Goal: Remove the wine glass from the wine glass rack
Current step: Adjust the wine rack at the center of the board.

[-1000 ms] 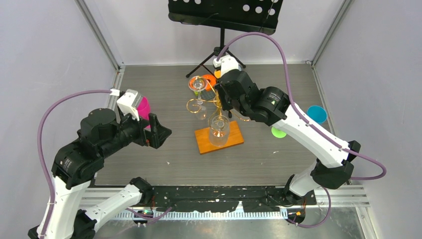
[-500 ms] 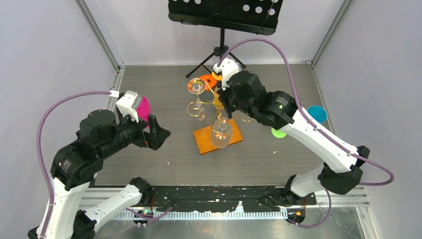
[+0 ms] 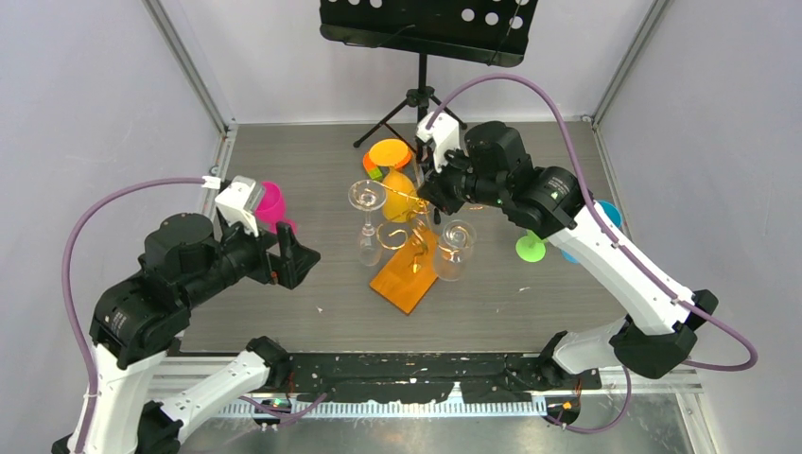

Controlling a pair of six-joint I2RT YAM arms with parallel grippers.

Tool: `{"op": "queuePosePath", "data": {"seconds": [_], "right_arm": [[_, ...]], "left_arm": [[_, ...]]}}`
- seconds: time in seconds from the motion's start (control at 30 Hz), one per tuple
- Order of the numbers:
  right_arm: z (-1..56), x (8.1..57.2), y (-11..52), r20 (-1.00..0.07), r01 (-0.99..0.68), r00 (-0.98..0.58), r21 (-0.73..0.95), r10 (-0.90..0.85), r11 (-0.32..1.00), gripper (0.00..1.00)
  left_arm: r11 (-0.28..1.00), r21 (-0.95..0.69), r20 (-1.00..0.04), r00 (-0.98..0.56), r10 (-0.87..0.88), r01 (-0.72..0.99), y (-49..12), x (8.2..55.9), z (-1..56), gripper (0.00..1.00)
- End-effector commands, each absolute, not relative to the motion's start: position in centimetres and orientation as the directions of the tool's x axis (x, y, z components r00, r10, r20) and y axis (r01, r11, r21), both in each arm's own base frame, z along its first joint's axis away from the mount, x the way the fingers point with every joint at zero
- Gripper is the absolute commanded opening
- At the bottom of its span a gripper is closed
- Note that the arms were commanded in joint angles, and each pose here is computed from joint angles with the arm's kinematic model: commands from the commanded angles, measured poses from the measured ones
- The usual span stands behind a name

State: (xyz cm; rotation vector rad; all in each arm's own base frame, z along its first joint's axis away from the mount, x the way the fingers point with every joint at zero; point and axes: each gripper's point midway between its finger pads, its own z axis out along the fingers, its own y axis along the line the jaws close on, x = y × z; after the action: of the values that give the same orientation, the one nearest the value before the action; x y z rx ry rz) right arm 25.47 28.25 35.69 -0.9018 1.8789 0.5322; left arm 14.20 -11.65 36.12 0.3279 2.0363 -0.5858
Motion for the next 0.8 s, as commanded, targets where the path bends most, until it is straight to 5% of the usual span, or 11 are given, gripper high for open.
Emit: {"op": "queuePosePath", "data": {"seconds": [0.0,0.33,0.77], "right_arm": [[40.7,24.4,29.5,-0.954,-0.865,-0.067,-0.090,-0.291,0.493,0.06],[39.9,21.6,30.9,-0.927,-0.948,0.158,-0.239,-0.339,0.212,0.06],[39.6,20.3,32.9,-0.909,-0.957,0.273,-0.290,-0.315,0.008,0.06]], "left_arm": [[0.846,-0.284,-0.882,-0.468,-0.047,0.451,-11.1,13.8,37.8,0.96],[0.843,-0.289,-0.883,-0.466,-0.052,0.454,-10.9,13.2,38.1,0.96],[0.837,-0.297,-0.883,-0.466,-0.058,0.460,-10.8,12.8,38.4,0.96]]}}
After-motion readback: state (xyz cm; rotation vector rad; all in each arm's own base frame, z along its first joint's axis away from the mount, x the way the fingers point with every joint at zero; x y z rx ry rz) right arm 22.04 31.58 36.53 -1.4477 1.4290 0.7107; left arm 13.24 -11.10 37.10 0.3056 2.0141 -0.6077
